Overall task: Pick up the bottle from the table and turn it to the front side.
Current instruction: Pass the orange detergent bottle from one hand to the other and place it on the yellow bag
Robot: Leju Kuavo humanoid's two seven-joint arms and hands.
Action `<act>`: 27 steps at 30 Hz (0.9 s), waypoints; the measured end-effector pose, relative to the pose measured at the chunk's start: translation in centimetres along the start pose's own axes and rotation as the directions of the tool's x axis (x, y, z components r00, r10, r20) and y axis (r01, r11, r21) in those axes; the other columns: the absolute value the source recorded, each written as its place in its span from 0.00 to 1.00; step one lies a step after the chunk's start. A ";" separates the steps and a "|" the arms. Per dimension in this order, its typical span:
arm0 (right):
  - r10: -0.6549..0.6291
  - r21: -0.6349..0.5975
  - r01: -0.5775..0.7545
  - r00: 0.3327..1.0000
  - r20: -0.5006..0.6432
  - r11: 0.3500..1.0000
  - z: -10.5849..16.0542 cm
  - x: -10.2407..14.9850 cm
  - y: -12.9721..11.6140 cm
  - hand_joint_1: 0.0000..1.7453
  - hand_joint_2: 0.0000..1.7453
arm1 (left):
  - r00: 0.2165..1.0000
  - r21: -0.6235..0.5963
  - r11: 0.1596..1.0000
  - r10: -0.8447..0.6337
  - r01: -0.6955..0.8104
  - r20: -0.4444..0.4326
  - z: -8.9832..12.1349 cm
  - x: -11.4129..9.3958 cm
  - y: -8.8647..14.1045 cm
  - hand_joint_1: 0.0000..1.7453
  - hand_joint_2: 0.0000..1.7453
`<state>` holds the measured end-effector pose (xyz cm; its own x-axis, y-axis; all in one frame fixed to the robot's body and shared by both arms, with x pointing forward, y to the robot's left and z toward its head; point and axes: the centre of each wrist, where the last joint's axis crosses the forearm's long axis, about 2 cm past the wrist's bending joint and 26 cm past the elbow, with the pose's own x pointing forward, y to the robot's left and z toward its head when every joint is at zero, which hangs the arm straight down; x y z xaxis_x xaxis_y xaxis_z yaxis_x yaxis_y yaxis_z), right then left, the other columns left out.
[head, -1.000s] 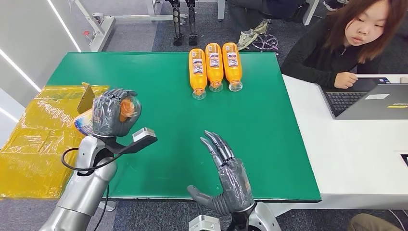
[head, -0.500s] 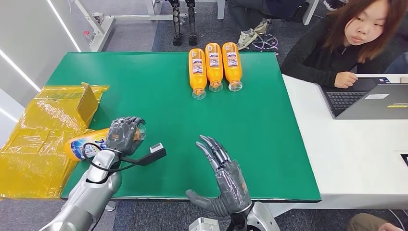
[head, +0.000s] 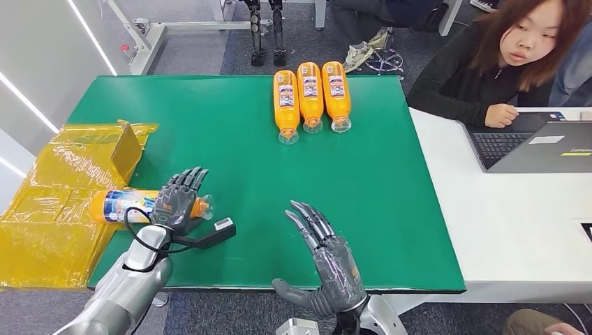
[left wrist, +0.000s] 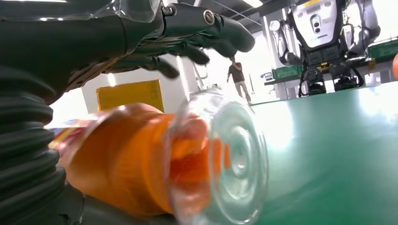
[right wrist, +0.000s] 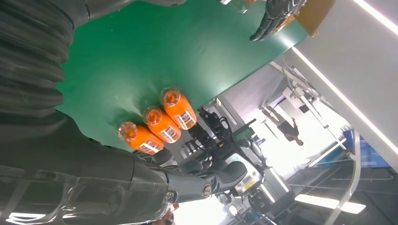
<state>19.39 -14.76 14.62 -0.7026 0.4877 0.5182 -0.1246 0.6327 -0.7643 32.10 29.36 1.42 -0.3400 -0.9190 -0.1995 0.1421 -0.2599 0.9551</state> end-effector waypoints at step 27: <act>-0.003 0.013 0.003 1.000 -0.002 1.000 0.8 -0.6 0.4 0.00 1.00 | 0.991 0.035 0.994 0.098 -0.102 0.093 0.6 -0.7 1.6 0.00 1.00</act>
<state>19.19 -15.25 13.72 -0.7009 0.4871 0.5211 -0.1356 0.6262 -0.7678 32.06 29.80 3.22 -0.4097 -0.9084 -0.0837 0.1434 -0.1547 0.9775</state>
